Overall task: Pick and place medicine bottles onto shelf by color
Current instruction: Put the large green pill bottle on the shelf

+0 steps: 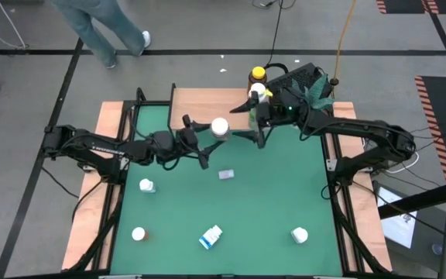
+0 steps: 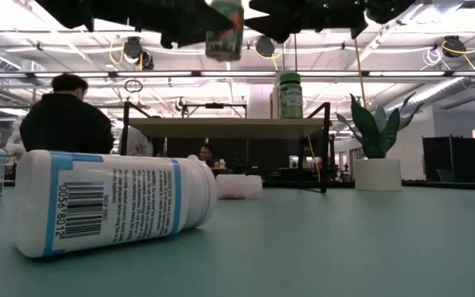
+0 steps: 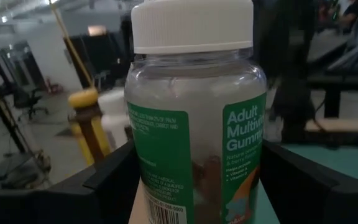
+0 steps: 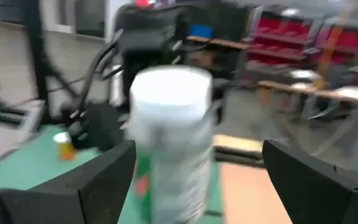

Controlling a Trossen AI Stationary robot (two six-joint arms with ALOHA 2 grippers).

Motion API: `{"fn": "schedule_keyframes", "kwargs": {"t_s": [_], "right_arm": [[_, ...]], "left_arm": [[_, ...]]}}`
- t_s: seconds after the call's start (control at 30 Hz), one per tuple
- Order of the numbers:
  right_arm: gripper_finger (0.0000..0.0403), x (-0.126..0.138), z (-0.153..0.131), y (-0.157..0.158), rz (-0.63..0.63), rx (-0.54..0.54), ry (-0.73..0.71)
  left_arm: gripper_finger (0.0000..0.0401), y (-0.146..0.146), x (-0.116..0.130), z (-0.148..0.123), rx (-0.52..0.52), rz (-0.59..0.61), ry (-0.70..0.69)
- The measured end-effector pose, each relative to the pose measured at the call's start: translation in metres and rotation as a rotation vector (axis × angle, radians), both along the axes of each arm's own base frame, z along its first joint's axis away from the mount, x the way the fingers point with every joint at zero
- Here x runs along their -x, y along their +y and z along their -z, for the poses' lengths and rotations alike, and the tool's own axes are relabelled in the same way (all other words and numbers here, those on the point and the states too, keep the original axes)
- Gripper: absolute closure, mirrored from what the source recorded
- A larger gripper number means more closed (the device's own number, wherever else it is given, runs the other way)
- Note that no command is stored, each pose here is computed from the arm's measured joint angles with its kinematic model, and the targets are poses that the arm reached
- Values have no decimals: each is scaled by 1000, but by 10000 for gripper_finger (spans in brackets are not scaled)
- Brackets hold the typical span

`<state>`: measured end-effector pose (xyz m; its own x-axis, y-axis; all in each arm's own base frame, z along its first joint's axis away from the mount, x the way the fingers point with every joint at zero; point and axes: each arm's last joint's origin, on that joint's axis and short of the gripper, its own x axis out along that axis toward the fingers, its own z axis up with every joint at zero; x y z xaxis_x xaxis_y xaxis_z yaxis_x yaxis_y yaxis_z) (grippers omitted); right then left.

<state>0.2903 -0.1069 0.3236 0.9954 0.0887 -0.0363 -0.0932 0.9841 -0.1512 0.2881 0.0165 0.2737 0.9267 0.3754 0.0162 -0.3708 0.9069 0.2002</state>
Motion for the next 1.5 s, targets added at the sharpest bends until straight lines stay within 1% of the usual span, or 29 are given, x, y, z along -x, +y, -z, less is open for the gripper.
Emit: {"fn": "schedule_keyframes", "kwargs": {"t_s": [0.17, 0.33, 0.4, 0.47, 0.53, 0.6, 0.7, 0.83, 0.9, 0.97, 1.0, 1.03, 1.13, 1.2, 1.23, 1.3, 1.33, 1.5], "right_arm": [[57, 7, -11, 0, 100, 51, -38], [57, 13, -14, 3, 97, -3, -20], [57, 13, -19, 3, 97, -19, 29], [57, 13, -33, 2, 115, -35, 120], [57, 14, -54, 2, 163, -4, 185], [57, 13, -75, 2, 184, 30, 239], [57, 4, -104, 1, 172, 45, 276], [57, -10, -124, -2, 118, 42, 277], [57, -18, -120, -2, 109, 27, 364], [57, -22, -109, -3, 96, 19, 469], [57, -23, -106, -4, 91, 14, 493], [57, -25, -104, -4, 91, 11, 482], [57, -38, -107, -5, 108, -3, 284], [57, -48, -103, -2, 103, -28, 200], [57, -54, -97, 0, 95, -52, 206], [57, -61, -86, 5, 82, -97, 271], [57, -63, -79, 7, 75, -110, 311], [57, -69, -66, 20, 43, -144, 415]], "left_arm": [[112, 2, 0, 9, 20, -14, 90], [111, 2, 1, 13, 24, -16, 126], [111, 3, 1, 13, 24, -18, 126], [111, 4, 1, 13, 25, -24, 126], [111, 7, 1, 13, 30, -34, 123], [111, 9, 1, 13, 43, -42, 121], [111, 11, 2, 14, 55, -50, 118], [111, 11, 2, 13, 79, -50, 106], [111, 11, 2, 15, 96, -51, 113], [111, 11, 2, 16, 104, -52, 124], [111, 11, 2, 16, 104, -52, 125], [111, 11, 2, 16, 105, -53, 127], [111, 12, 3, 20, 137, -57, 148], [111, 10, 3, 22, 147, -54, 167], [111, 10, 3, 22, 145, -54, 172], [111, 10, 3, 22, 139, -50, 176], [111, 10, 3, 22, 138, -48, 177], [111, 9, 3, 22, 146, -20, 175]]}}
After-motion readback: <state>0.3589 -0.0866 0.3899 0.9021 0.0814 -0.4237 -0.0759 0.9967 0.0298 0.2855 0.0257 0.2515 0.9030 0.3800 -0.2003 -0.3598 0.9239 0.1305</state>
